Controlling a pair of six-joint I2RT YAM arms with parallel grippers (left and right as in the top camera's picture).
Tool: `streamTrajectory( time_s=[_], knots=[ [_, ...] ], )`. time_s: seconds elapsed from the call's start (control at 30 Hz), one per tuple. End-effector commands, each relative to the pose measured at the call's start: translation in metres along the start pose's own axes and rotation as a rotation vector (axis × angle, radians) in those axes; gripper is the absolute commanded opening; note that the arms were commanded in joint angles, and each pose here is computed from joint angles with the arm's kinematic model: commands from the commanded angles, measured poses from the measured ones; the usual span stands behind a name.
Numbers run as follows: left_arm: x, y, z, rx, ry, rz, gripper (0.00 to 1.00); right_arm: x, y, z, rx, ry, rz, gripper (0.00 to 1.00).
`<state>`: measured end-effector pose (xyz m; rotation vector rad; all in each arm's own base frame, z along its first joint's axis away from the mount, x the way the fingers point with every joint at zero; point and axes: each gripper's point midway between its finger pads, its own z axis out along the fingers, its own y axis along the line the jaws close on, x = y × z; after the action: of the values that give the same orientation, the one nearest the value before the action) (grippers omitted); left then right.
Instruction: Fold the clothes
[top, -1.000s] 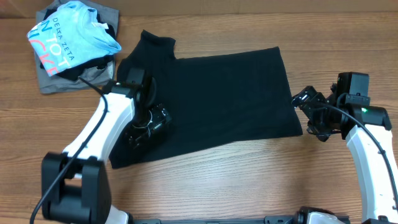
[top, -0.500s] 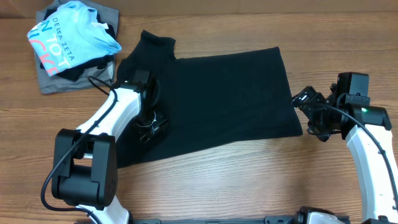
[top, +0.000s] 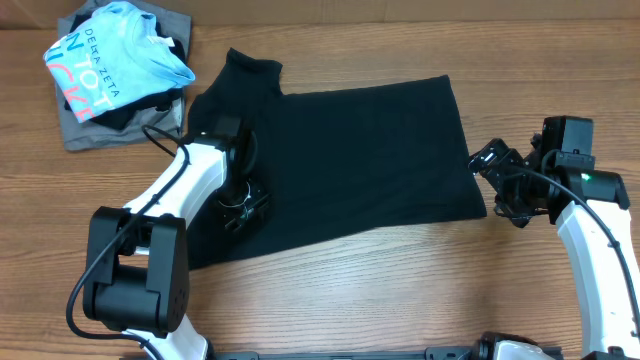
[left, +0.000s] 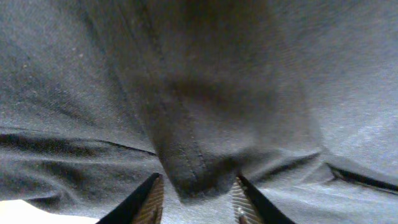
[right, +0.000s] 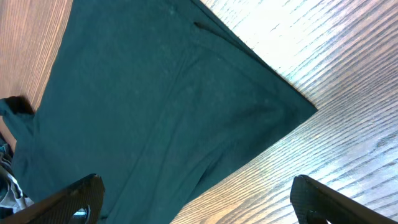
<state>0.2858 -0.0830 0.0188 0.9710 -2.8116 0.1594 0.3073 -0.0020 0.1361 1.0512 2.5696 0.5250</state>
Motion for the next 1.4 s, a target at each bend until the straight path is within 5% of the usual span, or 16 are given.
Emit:
streamTrajectory(
  time_s=[0.0, 0.23, 0.6, 0.83, 0.87, 0.9, 0.93, 1.17, 1.37],
  knots=[
    [0.005, 0.006, 0.010, -0.023, 0.025, -0.023, 0.34, 0.000, 0.000, 0.001, 0.000, -0.001, -0.008, 1.00],
    [0.001, 0.003, 0.010, -0.009, 0.010, -0.021, 0.04, -0.003, -0.005, 0.001, 0.029, -0.018, -0.007, 1.00],
    [0.000, 0.000, 0.009, 0.005, 0.004, 0.007, 0.04, -0.005, -0.005, 0.001, 0.026, -0.027, -0.009, 1.00],
    [0.011, 0.013, 0.009, -0.047, 0.052, -0.006, 0.20, -0.006, -0.004, 0.001, 0.023, -0.030, -0.010, 1.00],
    [0.012, 0.013, 0.009, -0.048, 0.053, -0.006, 0.36, -0.006, -0.004, 0.001, 0.022, -0.032, -0.011, 1.00],
    [0.011, 0.013, 0.009, -0.047, 0.052, -0.007, 0.65, -0.006, -0.003, 0.001, 0.022, -0.032, -0.011, 1.00],
    [0.010, 0.013, 0.009, -0.046, 0.051, -0.009, 0.77, -0.006, -0.003, 0.001, 0.022, -0.032, -0.011, 1.00],
    [0.004, 0.008, 0.009, -0.022, 0.026, -0.008, 0.83, -0.006, -0.003, 0.001, 0.022, -0.032, -0.011, 1.00],
    [0.000, 0.004, 0.009, -0.006, 0.011, -0.009, 0.72, -0.006, -0.004, 0.001, 0.022, -0.032, -0.011, 1.00]
  ],
)
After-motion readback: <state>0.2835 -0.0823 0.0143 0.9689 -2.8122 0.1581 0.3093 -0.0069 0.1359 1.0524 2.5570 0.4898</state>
